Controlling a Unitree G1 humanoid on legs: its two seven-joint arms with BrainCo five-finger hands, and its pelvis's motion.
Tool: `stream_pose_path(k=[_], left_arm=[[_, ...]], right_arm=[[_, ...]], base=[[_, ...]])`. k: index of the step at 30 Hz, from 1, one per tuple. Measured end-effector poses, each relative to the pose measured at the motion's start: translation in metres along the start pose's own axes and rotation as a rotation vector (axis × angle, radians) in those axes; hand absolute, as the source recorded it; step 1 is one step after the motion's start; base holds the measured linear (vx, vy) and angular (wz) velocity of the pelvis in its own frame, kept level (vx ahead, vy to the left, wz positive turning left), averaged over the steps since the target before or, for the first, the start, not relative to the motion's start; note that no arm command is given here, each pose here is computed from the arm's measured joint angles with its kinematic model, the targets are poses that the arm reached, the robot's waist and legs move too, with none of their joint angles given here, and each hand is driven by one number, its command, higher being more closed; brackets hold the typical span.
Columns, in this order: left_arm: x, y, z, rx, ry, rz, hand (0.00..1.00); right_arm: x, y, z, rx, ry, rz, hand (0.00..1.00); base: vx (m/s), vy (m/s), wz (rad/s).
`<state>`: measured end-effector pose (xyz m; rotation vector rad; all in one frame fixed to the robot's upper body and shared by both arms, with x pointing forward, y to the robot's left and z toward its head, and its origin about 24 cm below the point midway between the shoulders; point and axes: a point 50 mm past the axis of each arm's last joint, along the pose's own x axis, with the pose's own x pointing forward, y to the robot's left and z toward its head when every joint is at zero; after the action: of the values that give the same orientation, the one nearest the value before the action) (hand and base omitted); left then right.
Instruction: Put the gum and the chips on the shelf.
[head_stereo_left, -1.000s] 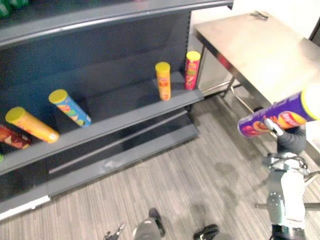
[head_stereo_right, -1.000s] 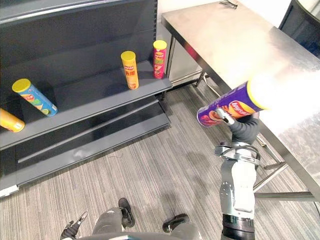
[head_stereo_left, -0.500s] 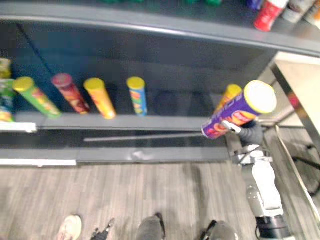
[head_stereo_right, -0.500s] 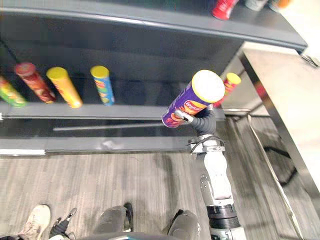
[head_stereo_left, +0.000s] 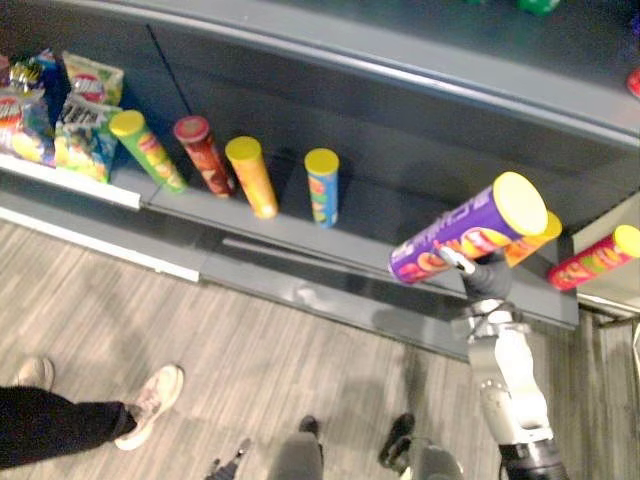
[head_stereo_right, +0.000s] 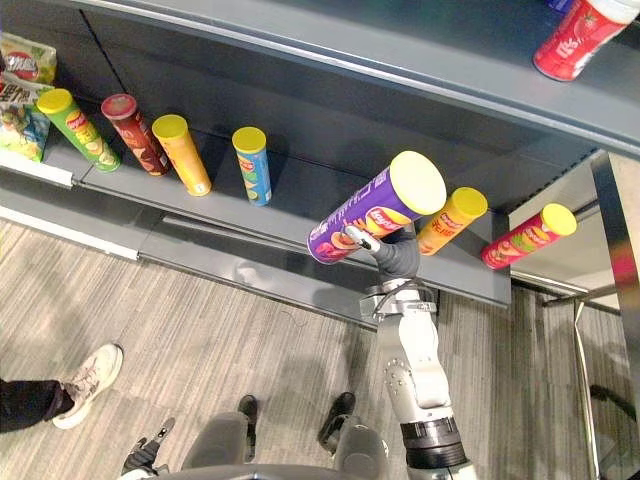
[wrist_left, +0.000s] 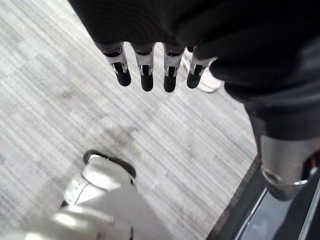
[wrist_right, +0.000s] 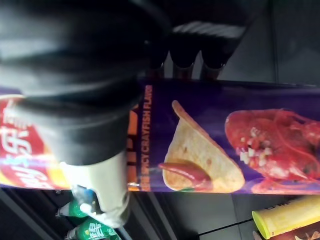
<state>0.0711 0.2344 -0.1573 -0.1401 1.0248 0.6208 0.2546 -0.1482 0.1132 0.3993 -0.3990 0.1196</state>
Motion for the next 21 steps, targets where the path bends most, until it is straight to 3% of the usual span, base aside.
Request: stream_pose_path(k=[12,21], left_arm=[[-0.003,0.003,-0.011,0.041,0.023,-0.023,0.00],[-0.004,-0.003,-0.009,0.108,0.009,-0.049,0.00]], right_arm=[[-0.021,-0.010,-0.022,-0.018,0.127,-0.046,1.00],[-0.024,-0.018,-0.042,-0.195,0.223,-0.085,1.00]], base=[[-0.05,0.017,-0.14],[0.00,0.022,-0.07]])
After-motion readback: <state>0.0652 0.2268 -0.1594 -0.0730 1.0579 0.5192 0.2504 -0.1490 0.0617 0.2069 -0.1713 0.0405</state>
